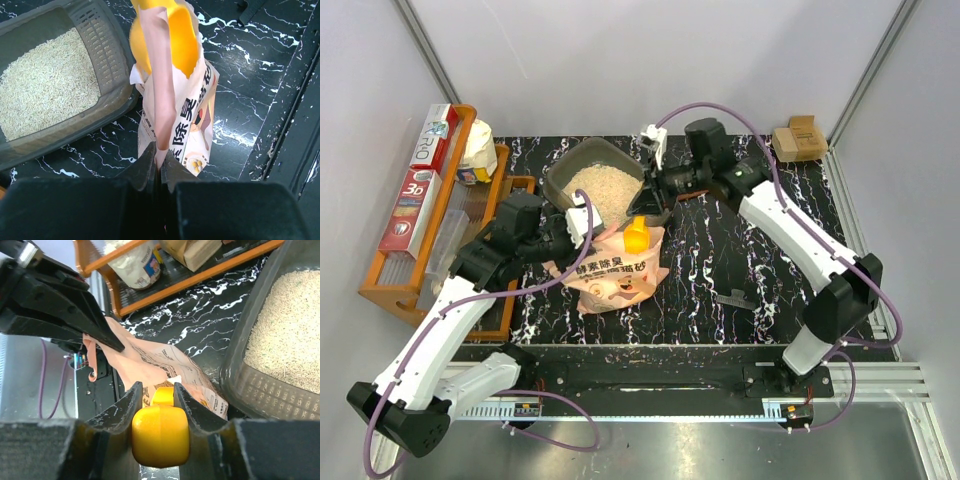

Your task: Fill the litter box with clean litter

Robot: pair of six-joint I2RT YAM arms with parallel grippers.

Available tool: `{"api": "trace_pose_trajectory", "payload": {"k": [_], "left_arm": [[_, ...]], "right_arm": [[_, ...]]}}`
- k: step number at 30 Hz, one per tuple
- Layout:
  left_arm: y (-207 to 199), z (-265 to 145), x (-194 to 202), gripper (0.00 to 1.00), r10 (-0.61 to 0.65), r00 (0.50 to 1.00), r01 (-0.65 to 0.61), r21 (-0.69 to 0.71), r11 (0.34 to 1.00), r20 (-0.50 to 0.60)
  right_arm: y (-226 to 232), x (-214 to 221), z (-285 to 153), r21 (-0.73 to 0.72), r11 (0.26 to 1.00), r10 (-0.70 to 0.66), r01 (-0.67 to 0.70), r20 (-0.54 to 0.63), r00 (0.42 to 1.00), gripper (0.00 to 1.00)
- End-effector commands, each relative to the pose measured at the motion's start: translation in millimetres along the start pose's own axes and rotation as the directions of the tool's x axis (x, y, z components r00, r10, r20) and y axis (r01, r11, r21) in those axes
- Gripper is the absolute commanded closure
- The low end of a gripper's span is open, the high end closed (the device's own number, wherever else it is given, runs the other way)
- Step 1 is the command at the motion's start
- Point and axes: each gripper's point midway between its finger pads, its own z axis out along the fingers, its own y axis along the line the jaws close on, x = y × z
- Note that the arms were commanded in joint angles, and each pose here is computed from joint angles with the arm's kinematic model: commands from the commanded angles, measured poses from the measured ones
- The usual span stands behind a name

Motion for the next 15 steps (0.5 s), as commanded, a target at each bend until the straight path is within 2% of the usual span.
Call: {"api": "trace_pose_trajectory", "payload": {"k": [1,2,4,5,9,11,12,15], "left_arm": [[11.8,-9.5,-40.3,0.98,0.006,0.99,0.001,-0.055,0.998,0.143],[13.6,-10.2,-43.3,0.97,-0.002,0.988,0.011,-0.062,0.998,0.151],[14.3,-9.4,-49.0,0.97,-0.028,0.985,0.038,-0.058,0.998,0.17],[14.2,-10.0,-52.7,0.97,-0.034,0.983,0.044,-0.054,0.998,0.18],[16.7,-8.9,-66.1,0.97,-0.085,0.972,0.098,-0.046,0.994,0.221],[15.3,-7.6,-70.1,0.97,-0.117,0.966,0.127,-0.027,0.992,0.232],[15.5,-7.0,-72.8,0.96,-0.134,0.961,0.143,-0.022,0.989,0.241],[12.7,-6.7,-75.0,0.97,-0.147,0.957,0.153,-0.004,0.988,0.25]], "right_arm": [[-11.7,-11.9,2.3,0.259,0.963,0.059,-0.078,0.078,0.995,1.0],[-33.8,-13.4,-4.6,0.42,0.898,0.086,-0.133,0.129,0.988,1.0],[-38.3,-1.3,-10.6,0.474,0.853,0.157,-0.217,0.164,0.974,1.0],[-46.0,2.2,-15.1,0.528,0.82,0.149,-0.221,0.175,0.973,1.0],[-54.1,36.0,-13.2,0.566,0.789,0.182,-0.238,0.155,0.971,1.0],[-56.6,33.4,-16.4,0.575,0.785,0.138,-0.231,0.202,0.97,1.0],[-60.4,50.4,-15.0,0.583,0.776,0.154,-0.24,0.194,0.969,1.0],[-59.6,54.9,-13.8,0.574,0.781,0.143,-0.247,0.221,0.965,1.0]]}}
